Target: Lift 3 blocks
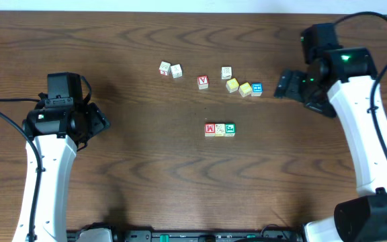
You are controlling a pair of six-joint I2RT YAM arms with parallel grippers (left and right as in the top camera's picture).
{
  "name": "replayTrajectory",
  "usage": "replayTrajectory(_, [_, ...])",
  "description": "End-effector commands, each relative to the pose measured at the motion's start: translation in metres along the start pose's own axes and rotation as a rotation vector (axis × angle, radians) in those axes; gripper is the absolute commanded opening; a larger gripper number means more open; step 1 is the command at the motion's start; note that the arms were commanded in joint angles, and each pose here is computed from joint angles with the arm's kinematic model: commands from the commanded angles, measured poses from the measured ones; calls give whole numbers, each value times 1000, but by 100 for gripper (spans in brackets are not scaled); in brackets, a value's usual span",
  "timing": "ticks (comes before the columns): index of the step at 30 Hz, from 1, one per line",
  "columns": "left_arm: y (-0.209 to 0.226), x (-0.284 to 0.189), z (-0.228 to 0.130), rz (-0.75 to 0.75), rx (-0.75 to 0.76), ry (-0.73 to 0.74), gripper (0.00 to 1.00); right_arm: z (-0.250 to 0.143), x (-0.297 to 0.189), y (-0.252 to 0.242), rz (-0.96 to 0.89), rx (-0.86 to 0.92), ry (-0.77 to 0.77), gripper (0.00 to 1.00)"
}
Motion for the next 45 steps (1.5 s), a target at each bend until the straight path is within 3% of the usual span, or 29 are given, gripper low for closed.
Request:
replayTrajectory(1, [1, 0, 1, 11, -9, -4, 85, 3, -2, -9, -12, 11, -6, 99])
replayTrajectory(12, [1, 0, 1, 11, -9, -3, 85, -2, 3, -5, 4, 2, 19, 99])
replayTrajectory(23, [1, 0, 1, 11, -9, -4, 85, -32, 60, 12, 72, -43, 144, 99])
replayTrajectory(35, [0, 0, 3, 4, -11, -11, 85, -36, 67, 24, 102, -72, 124, 99])
replayTrajectory(40, [-5, 0, 10, -30, -22, -58, 85, -42, 71, 35, 135, -102, 127, 99])
replayTrajectory(45, [-15, -1, 2, -151, -16, 38, 85, -45, 72, 38, 132, -117, 128, 99])
Point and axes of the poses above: each gripper's point midway between its finger pads, its own x axis out along the fingers, its own y axis along the line the jaws close on, z = x × y, the point moved 9 cm from there along -x, back along the fingers, and after that the axes turned 6 degrees about -x, right-handed, at the moved point
